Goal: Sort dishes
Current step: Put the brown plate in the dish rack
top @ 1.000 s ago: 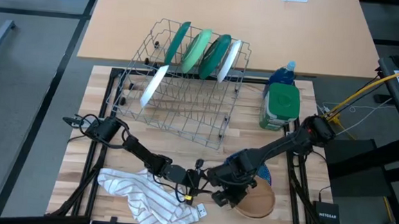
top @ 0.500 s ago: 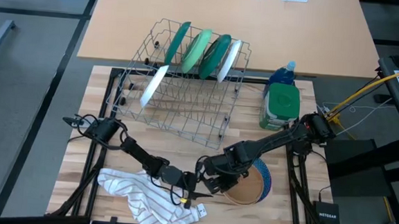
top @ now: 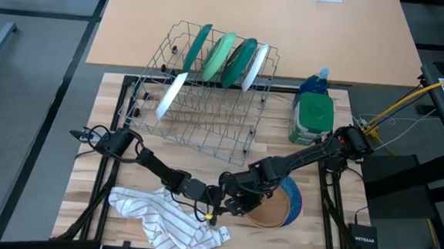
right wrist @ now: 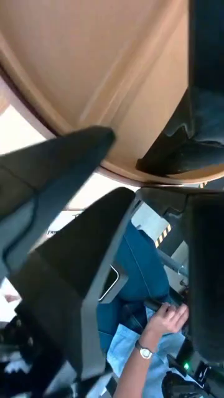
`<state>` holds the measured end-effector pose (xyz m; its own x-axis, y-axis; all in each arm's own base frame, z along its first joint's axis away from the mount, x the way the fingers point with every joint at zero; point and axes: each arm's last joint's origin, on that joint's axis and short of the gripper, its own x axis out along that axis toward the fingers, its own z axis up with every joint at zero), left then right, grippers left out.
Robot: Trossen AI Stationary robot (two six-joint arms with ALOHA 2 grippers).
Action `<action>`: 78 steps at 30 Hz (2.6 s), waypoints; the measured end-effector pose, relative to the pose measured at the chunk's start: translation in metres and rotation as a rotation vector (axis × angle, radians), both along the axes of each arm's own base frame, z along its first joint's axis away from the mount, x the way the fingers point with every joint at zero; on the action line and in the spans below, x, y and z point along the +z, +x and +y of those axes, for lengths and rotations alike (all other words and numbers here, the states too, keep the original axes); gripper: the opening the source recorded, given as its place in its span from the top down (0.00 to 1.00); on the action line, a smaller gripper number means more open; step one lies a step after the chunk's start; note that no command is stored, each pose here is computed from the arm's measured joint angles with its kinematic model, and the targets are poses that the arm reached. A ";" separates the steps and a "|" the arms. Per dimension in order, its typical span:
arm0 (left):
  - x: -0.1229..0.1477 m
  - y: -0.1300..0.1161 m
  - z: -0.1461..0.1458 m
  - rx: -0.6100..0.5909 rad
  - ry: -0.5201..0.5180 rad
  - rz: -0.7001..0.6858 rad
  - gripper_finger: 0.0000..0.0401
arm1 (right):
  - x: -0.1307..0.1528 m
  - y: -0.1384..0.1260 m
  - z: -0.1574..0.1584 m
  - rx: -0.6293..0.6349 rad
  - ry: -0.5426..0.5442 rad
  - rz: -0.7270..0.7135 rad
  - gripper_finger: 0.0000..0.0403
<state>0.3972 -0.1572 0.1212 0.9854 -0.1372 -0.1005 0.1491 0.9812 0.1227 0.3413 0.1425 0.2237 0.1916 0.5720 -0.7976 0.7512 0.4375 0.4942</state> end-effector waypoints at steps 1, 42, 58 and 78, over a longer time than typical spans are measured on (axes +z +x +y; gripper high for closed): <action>-0.001 0.000 0.000 0.002 -0.005 0.012 0.59 | 0.000 0.000 0.000 0.000 -0.002 0.002 0.91; 0.001 -0.005 -0.013 -0.033 -0.004 -0.026 0.59 | 0.000 0.000 0.000 0.000 -0.002 0.001 0.91; 0.001 -0.009 -0.021 -0.056 -0.004 -0.026 0.59 | 0.000 0.000 0.000 0.000 -0.003 -0.001 0.91; 0.000 -0.007 -0.017 -0.047 0.047 -0.014 0.59 | 0.001 0.001 0.001 0.000 0.005 -0.017 0.91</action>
<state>0.3901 -0.1741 0.1211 0.9793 -0.1790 -0.0941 0.1931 0.9661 0.1712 0.3426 0.1431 0.2243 0.2045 0.5759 -0.7915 0.7428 0.4354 0.5087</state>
